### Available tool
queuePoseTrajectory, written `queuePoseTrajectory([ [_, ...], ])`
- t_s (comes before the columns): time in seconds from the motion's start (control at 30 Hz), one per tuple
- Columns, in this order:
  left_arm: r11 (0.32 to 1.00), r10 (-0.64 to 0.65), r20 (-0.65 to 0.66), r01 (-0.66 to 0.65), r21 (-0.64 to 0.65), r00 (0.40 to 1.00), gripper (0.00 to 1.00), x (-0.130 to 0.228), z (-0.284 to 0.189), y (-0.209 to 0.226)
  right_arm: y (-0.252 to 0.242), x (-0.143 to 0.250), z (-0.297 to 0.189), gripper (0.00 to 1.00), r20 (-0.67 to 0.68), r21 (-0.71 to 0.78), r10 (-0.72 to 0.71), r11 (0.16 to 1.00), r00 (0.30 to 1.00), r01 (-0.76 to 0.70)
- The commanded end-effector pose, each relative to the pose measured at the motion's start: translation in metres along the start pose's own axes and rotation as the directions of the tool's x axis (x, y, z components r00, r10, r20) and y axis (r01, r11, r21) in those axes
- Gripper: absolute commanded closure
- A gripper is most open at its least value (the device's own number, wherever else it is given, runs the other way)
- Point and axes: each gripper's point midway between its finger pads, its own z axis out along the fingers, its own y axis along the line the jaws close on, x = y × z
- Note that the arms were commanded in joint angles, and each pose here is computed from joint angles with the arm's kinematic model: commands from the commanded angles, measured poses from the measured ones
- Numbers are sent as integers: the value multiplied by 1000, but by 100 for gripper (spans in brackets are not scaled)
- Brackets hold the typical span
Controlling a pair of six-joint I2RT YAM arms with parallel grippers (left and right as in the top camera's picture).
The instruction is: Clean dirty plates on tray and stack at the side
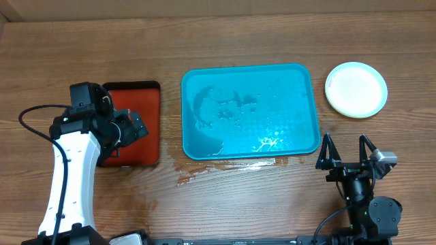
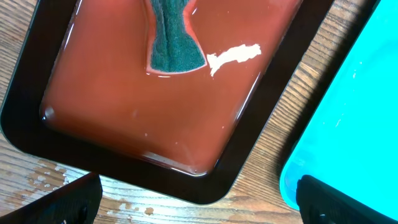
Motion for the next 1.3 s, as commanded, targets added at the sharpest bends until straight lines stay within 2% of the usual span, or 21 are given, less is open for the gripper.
queuePoseTrajectory([
  [0.0,1000,-9,-8,9,-7,1000,0,1,3,1,-2,3,2,0,17,1,0,1000,1000,-1],
  [0.57,1000,-9,-8,9,-7,1000,0,1,3,1,5,12,9,0,84,-59,1,998,997,4],
  [0.67,1000,-9,-8,9,-7,1000,0,1,3,1,2,17,9,0,61,-49,0,999,998,3],
  [0.77,1000,-9,-8,9,-7,1000,0,1,3,1,-3,38,10,0,-22,-27,0,1000,1000,-1],
  [1.27,1000,-9,-8,9,-7,1000,1,1,3,1,-4,38,10,0,-23,-23,-3,1000,1000,3],
])
